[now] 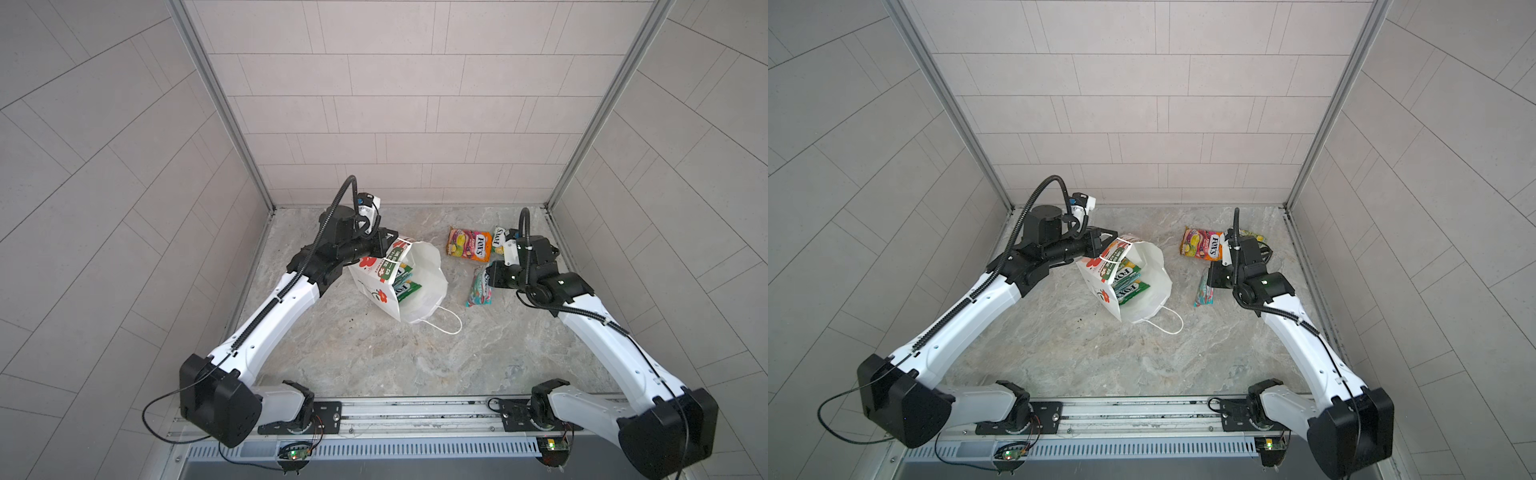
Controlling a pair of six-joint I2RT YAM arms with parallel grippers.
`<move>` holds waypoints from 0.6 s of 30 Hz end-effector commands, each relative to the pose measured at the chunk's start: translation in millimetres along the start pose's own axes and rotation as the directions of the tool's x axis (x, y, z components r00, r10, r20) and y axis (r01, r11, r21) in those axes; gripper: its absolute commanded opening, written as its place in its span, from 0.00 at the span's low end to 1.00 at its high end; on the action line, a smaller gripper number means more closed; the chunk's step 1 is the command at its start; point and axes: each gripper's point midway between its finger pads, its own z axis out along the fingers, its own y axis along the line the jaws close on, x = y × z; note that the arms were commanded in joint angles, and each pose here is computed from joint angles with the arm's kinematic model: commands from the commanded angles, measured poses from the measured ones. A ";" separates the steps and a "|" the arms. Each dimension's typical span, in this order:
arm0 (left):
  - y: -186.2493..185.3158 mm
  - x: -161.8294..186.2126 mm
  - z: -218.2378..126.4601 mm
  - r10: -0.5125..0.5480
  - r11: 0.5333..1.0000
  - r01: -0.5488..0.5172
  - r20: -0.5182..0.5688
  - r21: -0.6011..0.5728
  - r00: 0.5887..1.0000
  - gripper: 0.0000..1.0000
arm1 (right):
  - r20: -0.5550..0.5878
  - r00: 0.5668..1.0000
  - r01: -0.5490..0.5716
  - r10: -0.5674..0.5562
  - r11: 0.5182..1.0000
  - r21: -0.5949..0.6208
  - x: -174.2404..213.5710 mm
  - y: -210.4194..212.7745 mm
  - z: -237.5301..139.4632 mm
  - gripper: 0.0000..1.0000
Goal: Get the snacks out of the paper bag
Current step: 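Lower the teal mint packet near the orange packet and open the right gripper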
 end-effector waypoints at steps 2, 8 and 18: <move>-1.8 -2.6 -2.7 0.019 1.000 -0.019 0.008 -0.003 1.000 0.00 | 0.050 0.999 0.004 0.004 0.986 -0.165 -23.8 29.1 24.8 0.00; -2.5 -3.5 -4.4 0.026 1.000 -0.026 0.013 -0.004 1.000 0.00 | -0.008 0.999 -0.043 0.042 0.961 -0.274 -23.7 44.3 61.7 0.00; -3.0 -3.7 -4.6 0.027 1.000 -0.027 0.013 -0.003 1.000 0.00 | -0.159 0.985 -0.094 0.064 0.978 -0.189 5.8 0.3 106.2 0.00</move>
